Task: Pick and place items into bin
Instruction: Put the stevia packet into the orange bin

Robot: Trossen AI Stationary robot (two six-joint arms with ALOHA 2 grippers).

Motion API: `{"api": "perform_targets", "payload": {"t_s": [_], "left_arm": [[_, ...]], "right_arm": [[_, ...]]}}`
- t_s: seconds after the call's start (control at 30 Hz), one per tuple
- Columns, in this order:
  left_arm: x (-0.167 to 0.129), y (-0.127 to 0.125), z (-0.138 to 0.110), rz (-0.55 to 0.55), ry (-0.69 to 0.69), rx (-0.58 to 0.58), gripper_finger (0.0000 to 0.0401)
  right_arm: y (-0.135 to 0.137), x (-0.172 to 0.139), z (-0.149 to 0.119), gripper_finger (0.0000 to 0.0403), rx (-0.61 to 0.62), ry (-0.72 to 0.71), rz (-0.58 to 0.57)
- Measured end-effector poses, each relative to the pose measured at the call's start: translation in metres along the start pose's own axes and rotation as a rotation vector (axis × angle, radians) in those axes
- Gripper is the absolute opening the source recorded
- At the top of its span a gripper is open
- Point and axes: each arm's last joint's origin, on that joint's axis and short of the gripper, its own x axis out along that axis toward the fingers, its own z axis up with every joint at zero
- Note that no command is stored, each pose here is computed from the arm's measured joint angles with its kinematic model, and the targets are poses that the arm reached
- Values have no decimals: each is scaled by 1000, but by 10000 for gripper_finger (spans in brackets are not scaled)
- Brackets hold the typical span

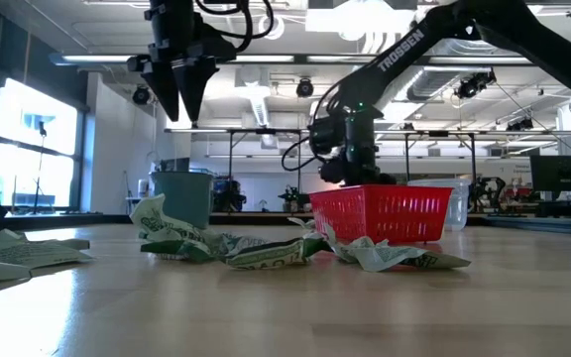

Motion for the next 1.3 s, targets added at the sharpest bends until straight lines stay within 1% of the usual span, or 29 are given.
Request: {"api": "perform_targets", "payload": {"t_s": [0.1, 0.27, 0.33, 0.4, 0.43, 0.5, 0.57, 0.67, 0.73, 0.8, 0.83, 0.93, 1.03, 1.1, 1.2, 1.3], "left_arm": [[0, 1, -1, 12, 5, 4, 246], [0, 1, -1, 16, 1, 5, 246], [0, 1, 0, 21, -5, 6, 246], [0, 1, 0, 23, -9, 7, 246], [0, 1, 0, 22, -11, 8, 246], [0, 1, 0, 20, -17, 13, 246], [0, 1, 0, 24, -18, 24, 246], [0, 1, 0, 24, -17, 29, 246], [0, 1, 0, 24, -17, 29, 246], [0, 1, 0, 24, -17, 28, 246], [0, 1, 0, 24, -17, 28, 246], [0, 1, 0, 24, -17, 28, 246], [0, 1, 0, 24, -18, 28, 246], [0, 1, 0, 23, -18, 28, 246], [0, 1, 0, 23, -18, 27, 246], [0, 1, 1, 22, -19, 27, 246]], "right_arm": [[5, -10, -3, 5, -31, -17, 16], [17, -47, -15, 4, -70, -89, 9], [20, -54, -19, 3, -76, -89, -14], [24, -55, -23, 13, -88, -68, -46], [26, -52, -23, 24, -97, -57, -55], [32, -43, -23, 60, -118, -48, -61], [38, -35, -23, 107, -143, -41, -72], [46, -27, -25, 180, -184, -53, -127], [48, -25, -26, 220, -231, -48, -122], [46, -21, -25, 246, -258, -53, -123], [44, -18, -25, 253, -268, -57, -128], [35, -8, -28, 255, -276, -43, -121], [27, 5, -33, 245, -273, -12, -76], [24, 13, -36, 233, -286, -5, -69], [23, 20, -40, 201, -311, -6, -44], [27, 23, -41, 142, -328, -14, -21]]}}
